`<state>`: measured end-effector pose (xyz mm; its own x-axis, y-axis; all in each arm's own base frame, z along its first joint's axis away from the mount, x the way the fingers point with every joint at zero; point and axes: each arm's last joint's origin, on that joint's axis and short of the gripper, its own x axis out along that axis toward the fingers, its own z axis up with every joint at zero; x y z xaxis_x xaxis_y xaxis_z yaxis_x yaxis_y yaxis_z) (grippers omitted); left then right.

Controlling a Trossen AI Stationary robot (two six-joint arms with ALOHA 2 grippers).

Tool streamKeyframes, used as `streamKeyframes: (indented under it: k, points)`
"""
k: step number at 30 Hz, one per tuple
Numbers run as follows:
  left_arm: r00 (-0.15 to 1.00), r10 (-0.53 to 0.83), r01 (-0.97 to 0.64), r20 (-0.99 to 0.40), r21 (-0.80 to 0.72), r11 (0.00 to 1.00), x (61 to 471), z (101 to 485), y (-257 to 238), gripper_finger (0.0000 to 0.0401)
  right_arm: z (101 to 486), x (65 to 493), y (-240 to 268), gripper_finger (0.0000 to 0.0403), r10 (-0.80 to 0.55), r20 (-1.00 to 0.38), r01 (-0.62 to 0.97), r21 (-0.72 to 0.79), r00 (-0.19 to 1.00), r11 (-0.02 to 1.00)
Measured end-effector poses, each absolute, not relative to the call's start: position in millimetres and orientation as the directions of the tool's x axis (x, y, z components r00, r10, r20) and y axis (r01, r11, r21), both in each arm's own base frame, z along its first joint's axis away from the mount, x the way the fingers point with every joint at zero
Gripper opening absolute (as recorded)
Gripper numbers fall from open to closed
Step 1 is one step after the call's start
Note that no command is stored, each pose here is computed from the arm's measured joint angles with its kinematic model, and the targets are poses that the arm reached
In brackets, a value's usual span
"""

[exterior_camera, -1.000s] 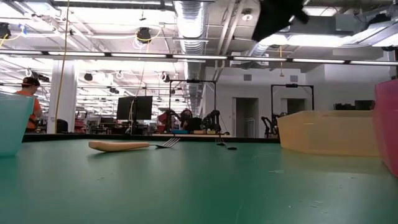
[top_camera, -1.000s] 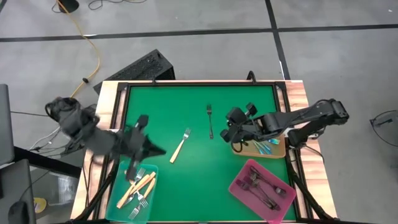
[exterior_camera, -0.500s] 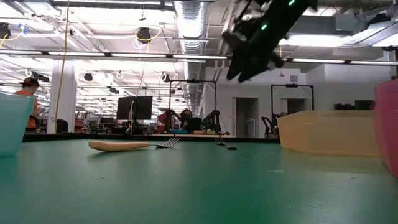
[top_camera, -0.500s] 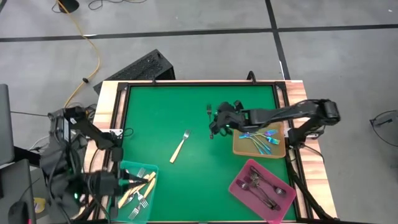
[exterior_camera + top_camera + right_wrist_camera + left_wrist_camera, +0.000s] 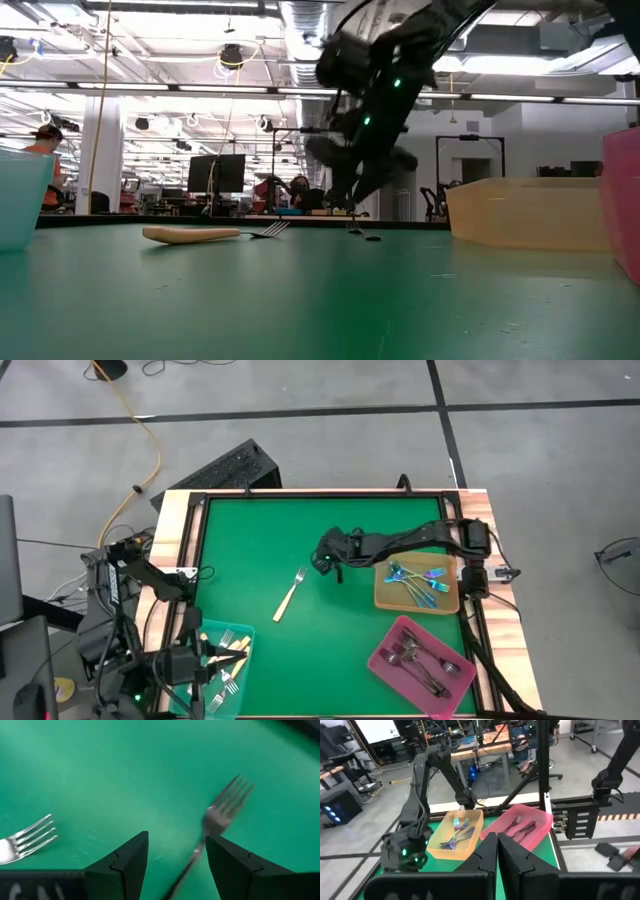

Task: Sort silverware by color (type)
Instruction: Put the black fork into the pink bin

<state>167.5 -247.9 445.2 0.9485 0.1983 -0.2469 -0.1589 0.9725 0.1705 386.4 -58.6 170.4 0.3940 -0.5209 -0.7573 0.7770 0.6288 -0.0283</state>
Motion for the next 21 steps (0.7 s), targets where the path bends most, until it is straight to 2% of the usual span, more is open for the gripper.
streamKeyframes:
  k: [10, 21]
  points:
    - [0.95, 0.194, -0.156, -0.246, 0.163, 0.974, 166, 445, -249, 0.0, 134, 394, -64, 0.0218, -0.498, -0.804, 0.812, -0.032, 0.326, 0.583]
    - [0.949, 0.198, -0.164, -0.246, 0.154, 0.974, 165, 445, -248, 0.0, 131, 389, -78, 0.0218, -0.488, -0.827, 0.866, -0.002, 0.28, 0.5]
